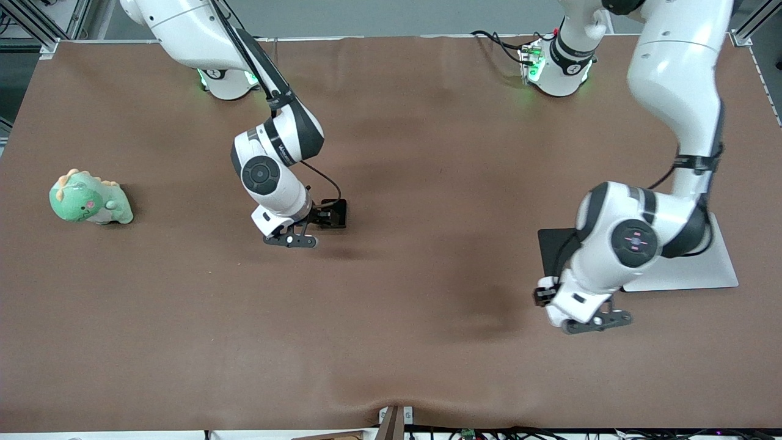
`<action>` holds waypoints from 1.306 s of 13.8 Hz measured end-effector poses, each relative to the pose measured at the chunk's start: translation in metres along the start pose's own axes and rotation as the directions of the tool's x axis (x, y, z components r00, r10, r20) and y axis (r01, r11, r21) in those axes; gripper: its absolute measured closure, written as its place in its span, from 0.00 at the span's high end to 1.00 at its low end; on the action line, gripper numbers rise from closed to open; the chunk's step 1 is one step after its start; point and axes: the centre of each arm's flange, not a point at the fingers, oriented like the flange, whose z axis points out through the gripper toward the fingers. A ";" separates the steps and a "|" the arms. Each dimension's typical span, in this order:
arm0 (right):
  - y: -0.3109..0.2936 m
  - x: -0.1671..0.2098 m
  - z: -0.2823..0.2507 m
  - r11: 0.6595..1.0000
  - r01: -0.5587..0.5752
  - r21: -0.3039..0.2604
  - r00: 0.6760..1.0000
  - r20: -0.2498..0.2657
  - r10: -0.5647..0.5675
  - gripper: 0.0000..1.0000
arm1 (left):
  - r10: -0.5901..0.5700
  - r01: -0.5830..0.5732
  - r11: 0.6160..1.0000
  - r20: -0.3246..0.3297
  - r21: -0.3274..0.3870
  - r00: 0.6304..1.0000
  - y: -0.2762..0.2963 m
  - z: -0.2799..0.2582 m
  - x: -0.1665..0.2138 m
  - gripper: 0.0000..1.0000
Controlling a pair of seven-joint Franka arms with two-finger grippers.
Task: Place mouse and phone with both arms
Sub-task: 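Carry the mouse toward the mouse pad while the right gripper grasps the phone, then lower the mouse onto the pad while the right gripper carries the phone toward the plush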
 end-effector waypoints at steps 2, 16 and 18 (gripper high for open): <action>-0.014 -0.010 0.013 1.000 0.028 -0.007 1.000 0.005 -0.028 1.00 | 0.009 -0.010 1.000 0.043 0.020 0.999 -0.031 0.004 0.000 0.61; -0.034 -0.043 0.065 0.998 0.062 -0.020 0.998 -0.017 -0.062 0.80 | 0.012 -0.014 1.000 0.120 0.013 0.993 -0.073 0.116 -0.067 0.61; -0.028 -0.037 0.061 0.998 0.045 -0.044 0.999 0.015 -0.045 0.80 | 0.009 -0.010 1.000 0.112 0.009 0.994 -0.075 0.117 -0.067 0.61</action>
